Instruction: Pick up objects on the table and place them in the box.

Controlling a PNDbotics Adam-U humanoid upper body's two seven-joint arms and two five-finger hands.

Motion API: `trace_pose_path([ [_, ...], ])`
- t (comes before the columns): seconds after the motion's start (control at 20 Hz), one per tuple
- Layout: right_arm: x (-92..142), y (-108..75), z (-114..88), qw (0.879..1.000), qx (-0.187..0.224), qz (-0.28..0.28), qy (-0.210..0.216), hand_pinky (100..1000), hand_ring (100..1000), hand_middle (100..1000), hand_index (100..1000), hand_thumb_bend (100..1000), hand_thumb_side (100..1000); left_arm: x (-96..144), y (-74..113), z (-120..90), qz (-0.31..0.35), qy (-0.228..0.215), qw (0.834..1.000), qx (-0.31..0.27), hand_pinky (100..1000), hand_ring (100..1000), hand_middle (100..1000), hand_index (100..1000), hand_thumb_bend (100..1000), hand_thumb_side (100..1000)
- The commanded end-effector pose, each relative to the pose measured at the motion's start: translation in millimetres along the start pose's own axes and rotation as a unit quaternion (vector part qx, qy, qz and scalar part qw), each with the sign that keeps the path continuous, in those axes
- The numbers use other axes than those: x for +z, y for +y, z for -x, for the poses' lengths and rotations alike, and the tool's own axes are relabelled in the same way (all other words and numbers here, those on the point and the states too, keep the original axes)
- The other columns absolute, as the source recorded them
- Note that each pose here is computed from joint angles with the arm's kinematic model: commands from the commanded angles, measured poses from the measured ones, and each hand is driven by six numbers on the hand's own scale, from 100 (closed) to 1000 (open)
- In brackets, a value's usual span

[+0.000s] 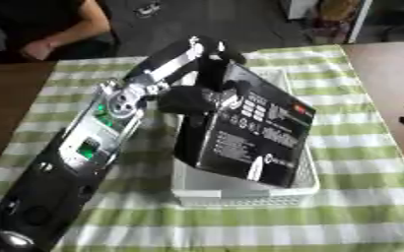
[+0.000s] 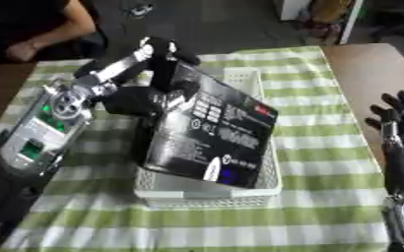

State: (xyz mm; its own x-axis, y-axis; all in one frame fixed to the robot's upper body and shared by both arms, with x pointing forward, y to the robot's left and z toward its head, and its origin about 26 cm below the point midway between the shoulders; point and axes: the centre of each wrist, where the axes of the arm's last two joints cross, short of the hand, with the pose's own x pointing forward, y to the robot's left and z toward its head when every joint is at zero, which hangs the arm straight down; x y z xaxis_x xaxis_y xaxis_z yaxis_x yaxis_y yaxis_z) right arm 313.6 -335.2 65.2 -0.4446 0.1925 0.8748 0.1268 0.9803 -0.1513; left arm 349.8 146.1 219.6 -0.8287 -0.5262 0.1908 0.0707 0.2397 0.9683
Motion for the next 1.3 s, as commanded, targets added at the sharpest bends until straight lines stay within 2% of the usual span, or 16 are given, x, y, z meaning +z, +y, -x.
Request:
trace_pose_path([
  [0.05, -3, -1.9, -5, 1.0, 0.0, -0.001, -0.01, 784, 843, 888, 1000, 100, 600, 2, 11.8, -5, 0.016, -0.025, 0.992, -0.12, 893, 912, 935, 907, 880, 733],
  [0.3, -4, -1.7, -5, 1.0, 0.0, -0.001, -0.01, 784, 843, 888, 1000, 100, 600, 5, 11.2, -3, 0.006, -0.029, 0.986, -0.163, 908, 919, 943, 911, 878, 759],
  [0.65, -3, -1.7, -4, 1.0, 0.0, -0.001, -0.009, 784, 842, 887, 1000, 100, 600, 5, 11.4, -3, -0.008, -0.027, 0.986, -0.165, 911, 921, 949, 922, 838, 793],
  [0.8, -3, -1.5, -4, 1.0, 0.0, -0.001, -0.008, 784, 843, 887, 1000, 100, 600, 8, 17.2, -2, -0.053, -0.017, 0.985, -0.161, 901, 919, 953, 931, 787, 789],
  [1.0, -2, -2.1, -4, 1.0, 0.0, 0.0, -0.008, 784, 842, 887, 1000, 100, 599, 15, 34.3, 5, -0.158, 0.0, 0.977, -0.142, 892, 917, 946, 921, 713, 772],
  [1.2, -1, -1.9, -3, 1.0, 0.0, -0.001, -0.005, 784, 842, 887, 1000, 100, 599, 15, 73.4, 16, -0.229, 0.007, 0.96, -0.163, 884, 912, 935, 916, 725, 771],
  [1.25, -1, -1.7, -3, 1.0, 0.0, -0.002, -0.005, 784, 842, 887, 1000, 100, 598, 12, 83.9, 20, -0.237, 0.006, 0.956, -0.171, 877, 913, 936, 916, 706, 780],
  [1.3, -1, -1.4, -2, 1.0, 0.0, -0.003, -0.004, 784, 842, 887, 1000, 100, 598, 8, 94.6, 25, -0.238, 0.007, 0.955, -0.178, 866, 907, 929, 914, 724, 766],
])
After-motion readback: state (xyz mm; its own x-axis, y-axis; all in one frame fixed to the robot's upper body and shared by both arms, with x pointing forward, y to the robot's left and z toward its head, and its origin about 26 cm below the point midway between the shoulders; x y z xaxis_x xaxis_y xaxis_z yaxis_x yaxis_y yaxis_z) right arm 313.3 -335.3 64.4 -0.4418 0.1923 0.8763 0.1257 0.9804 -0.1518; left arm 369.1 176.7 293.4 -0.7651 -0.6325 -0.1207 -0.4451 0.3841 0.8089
